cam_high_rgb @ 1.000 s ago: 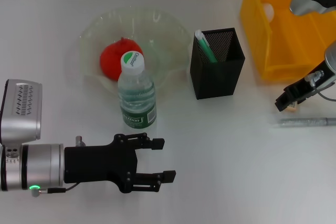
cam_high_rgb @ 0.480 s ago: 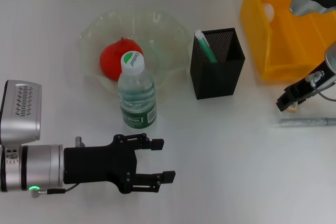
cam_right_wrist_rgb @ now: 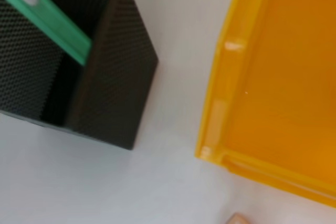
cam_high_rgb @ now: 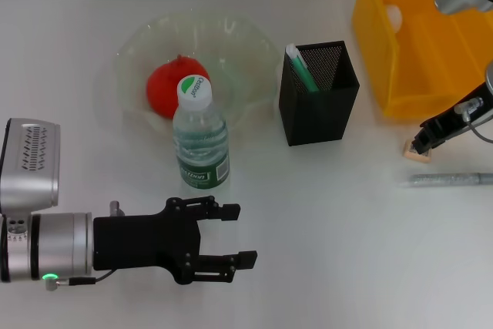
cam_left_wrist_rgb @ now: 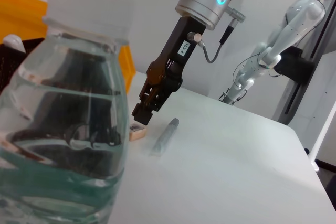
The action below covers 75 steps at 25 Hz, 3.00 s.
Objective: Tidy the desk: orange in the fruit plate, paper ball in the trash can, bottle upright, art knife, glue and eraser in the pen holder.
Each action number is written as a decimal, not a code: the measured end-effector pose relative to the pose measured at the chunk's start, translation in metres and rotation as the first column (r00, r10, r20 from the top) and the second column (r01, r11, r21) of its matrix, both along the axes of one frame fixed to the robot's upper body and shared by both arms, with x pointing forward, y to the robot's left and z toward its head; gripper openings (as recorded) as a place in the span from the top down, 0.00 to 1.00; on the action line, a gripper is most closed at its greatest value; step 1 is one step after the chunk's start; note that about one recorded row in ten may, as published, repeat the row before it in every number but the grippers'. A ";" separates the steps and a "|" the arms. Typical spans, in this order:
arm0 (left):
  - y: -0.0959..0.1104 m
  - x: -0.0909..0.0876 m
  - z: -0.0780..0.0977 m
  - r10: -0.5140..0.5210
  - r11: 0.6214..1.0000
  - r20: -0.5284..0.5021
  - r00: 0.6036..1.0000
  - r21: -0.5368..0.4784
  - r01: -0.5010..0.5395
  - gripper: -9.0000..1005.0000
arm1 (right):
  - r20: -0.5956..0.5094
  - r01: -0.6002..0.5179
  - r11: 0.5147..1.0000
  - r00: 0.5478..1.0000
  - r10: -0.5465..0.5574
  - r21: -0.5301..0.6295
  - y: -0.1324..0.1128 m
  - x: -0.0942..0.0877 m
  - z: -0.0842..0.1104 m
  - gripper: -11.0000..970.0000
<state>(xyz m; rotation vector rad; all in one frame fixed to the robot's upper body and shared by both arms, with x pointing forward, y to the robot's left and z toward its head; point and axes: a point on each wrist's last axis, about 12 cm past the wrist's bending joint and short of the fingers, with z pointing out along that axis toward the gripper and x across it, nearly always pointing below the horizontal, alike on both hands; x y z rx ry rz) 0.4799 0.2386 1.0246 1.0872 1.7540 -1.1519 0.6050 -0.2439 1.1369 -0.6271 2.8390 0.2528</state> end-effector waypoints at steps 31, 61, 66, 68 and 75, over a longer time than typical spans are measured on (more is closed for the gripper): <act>0.000 0.014 0.008 0.105 0.993 0.035 0.994 -0.059 -0.103 0.21 | 0.037 -0.704 0.674 0.685 0.728 -0.222 0.001 0.011 0.020 0.39; 0.007 0.014 0.005 0.184 0.981 0.032 0.982 -0.067 -0.181 0.21 | 0.005 -0.731 0.646 0.662 0.750 -0.222 0.022 0.015 -0.012 0.57; 0.007 0.014 0.004 0.185 0.981 0.028 0.982 -0.067 -0.182 0.21 | 0.008 -0.727 0.649 0.665 0.747 -0.223 0.023 0.015 -0.012 0.62; 0.007 0.014 0.004 0.185 0.981 0.028 0.982 -0.067 -0.182 0.21 | 0.006 -0.728 0.649 0.664 0.747 -0.223 0.023 0.015 -0.012 0.64; 0.007 0.013 0.003 0.191 0.980 0.024 0.981 -0.061 -0.189 0.21 | 0.007 -0.725 0.655 0.669 0.743 -0.214 0.020 0.013 -0.011 0.71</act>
